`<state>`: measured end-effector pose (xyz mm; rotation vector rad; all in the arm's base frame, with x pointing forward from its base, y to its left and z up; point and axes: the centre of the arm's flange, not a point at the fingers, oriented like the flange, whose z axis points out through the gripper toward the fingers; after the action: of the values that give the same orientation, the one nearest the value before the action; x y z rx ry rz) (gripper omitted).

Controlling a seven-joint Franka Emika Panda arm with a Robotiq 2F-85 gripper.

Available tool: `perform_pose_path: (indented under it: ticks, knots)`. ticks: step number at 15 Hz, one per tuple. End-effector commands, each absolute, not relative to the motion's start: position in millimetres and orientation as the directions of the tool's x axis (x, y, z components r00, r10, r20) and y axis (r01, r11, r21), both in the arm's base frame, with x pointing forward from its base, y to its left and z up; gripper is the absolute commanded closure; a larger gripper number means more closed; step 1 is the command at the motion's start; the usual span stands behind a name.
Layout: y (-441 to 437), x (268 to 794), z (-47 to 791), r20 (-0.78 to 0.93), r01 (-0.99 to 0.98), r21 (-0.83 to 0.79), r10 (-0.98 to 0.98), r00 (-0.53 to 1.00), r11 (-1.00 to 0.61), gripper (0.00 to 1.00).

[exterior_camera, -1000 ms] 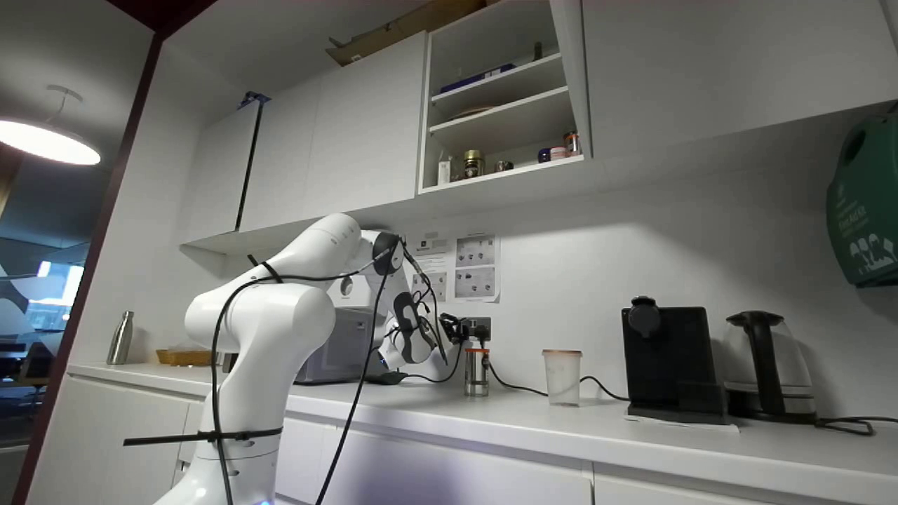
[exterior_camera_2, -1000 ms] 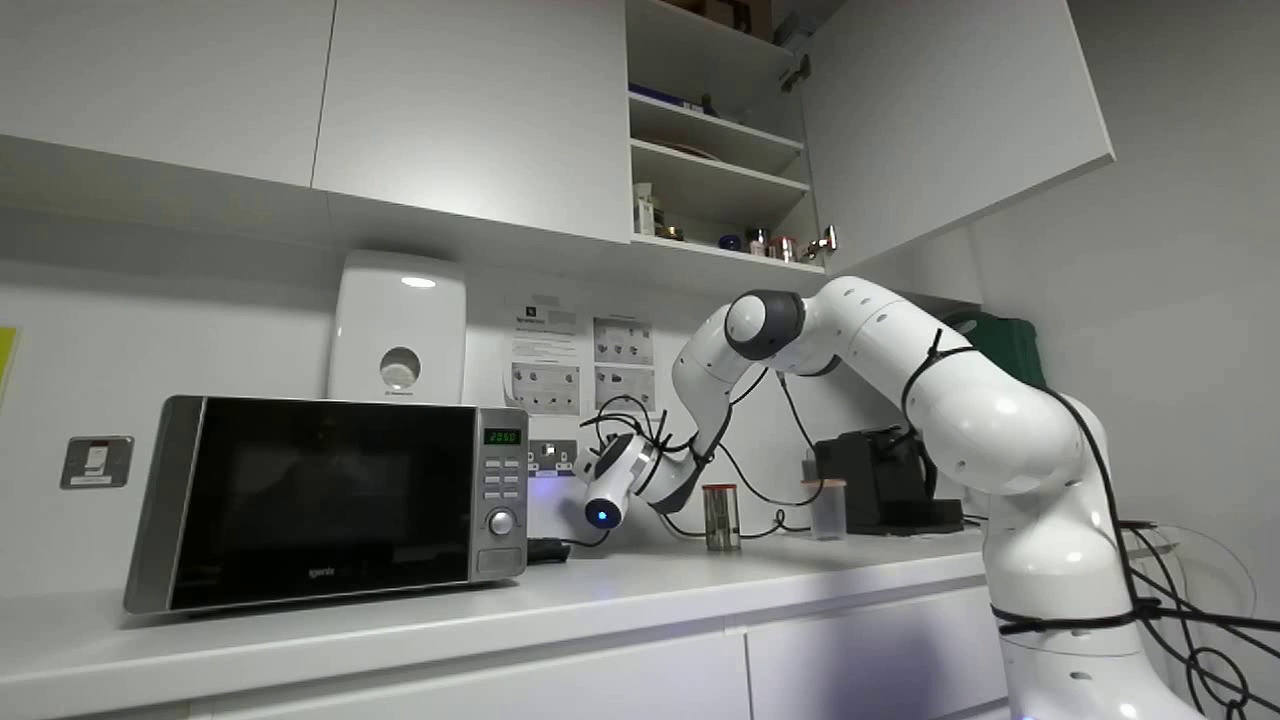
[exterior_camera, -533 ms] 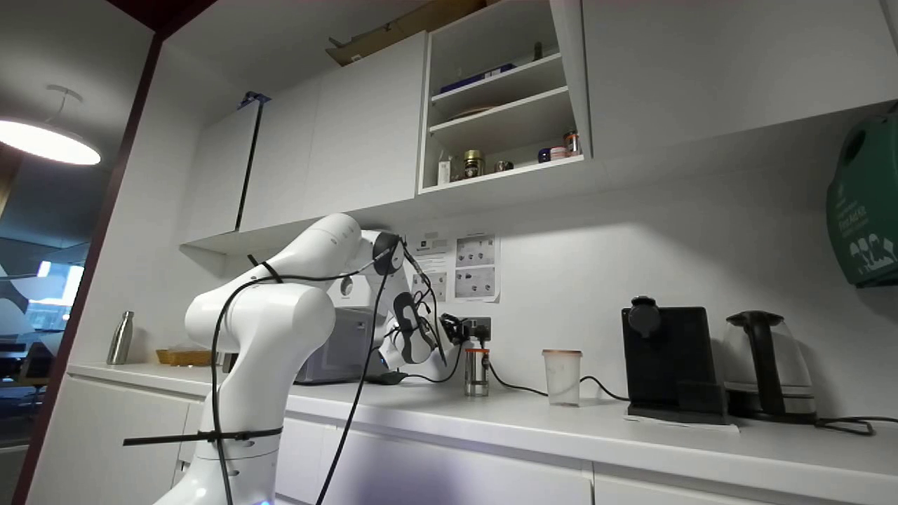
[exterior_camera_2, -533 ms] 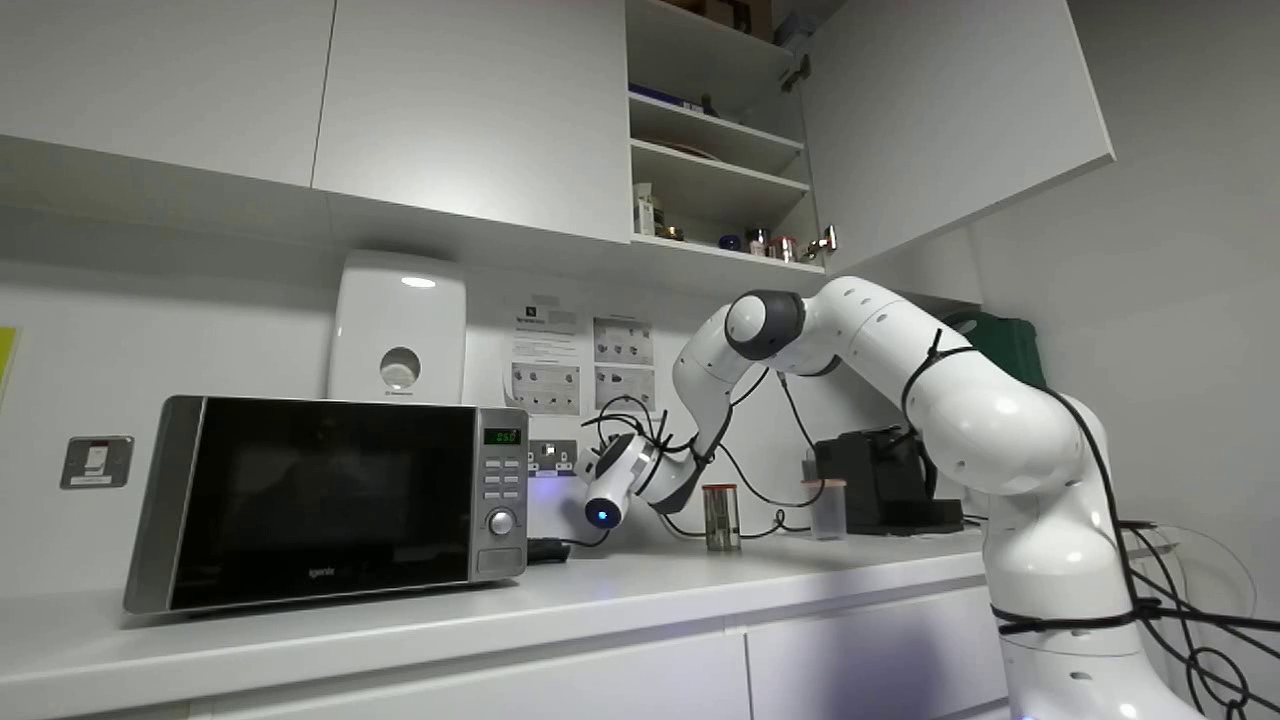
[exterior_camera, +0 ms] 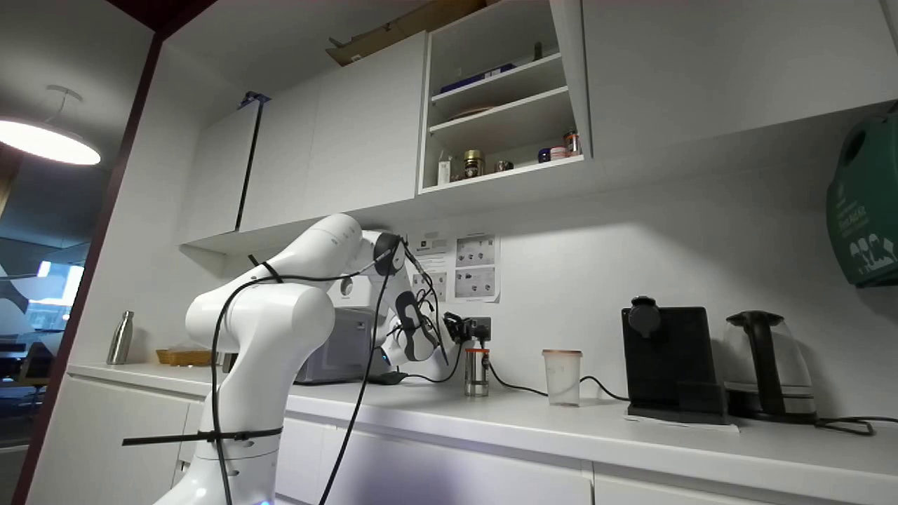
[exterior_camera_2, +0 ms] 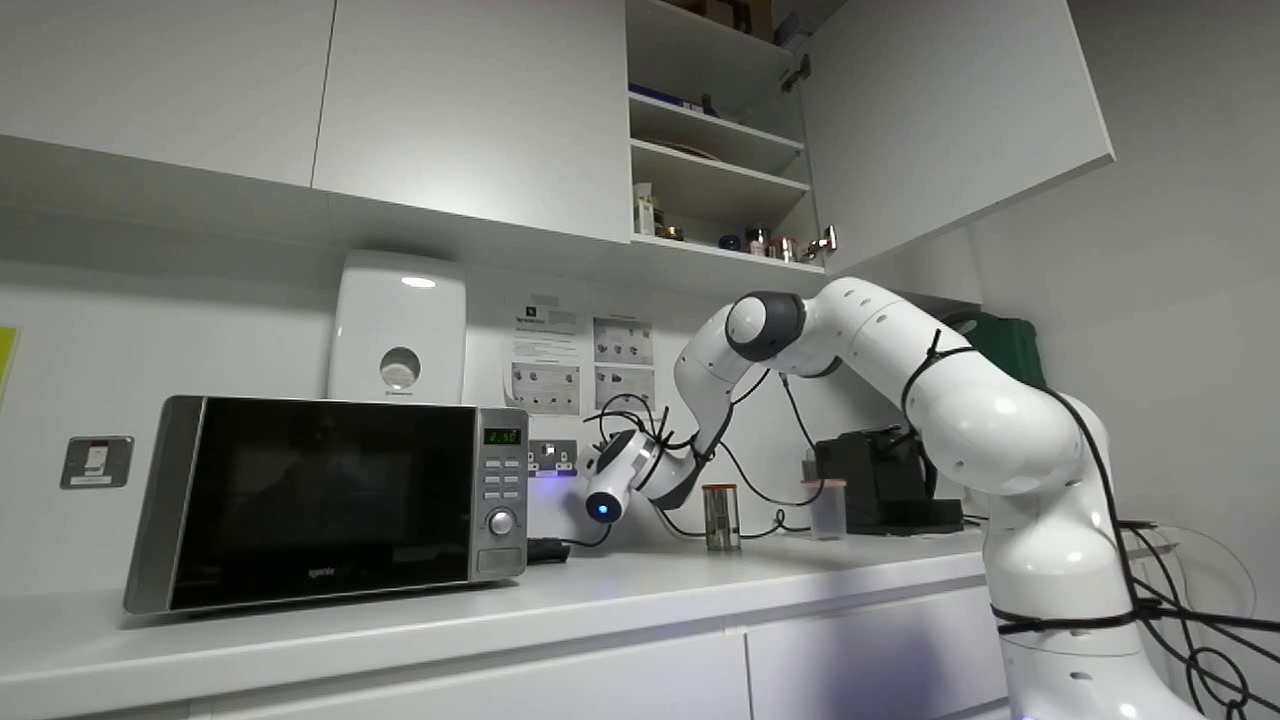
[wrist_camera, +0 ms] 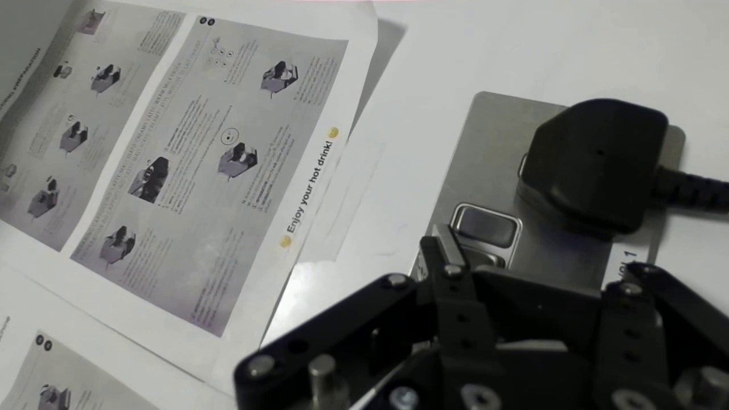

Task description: Turn off the left switch of the socket

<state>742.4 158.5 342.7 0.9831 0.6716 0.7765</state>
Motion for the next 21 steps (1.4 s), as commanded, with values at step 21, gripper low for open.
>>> perform_pose_path:
  ticks: [21]
  knots:
    - [174.3,682.3,404.3,0.047,-0.114,0.993,0.814,0.579,0.024,1.0]
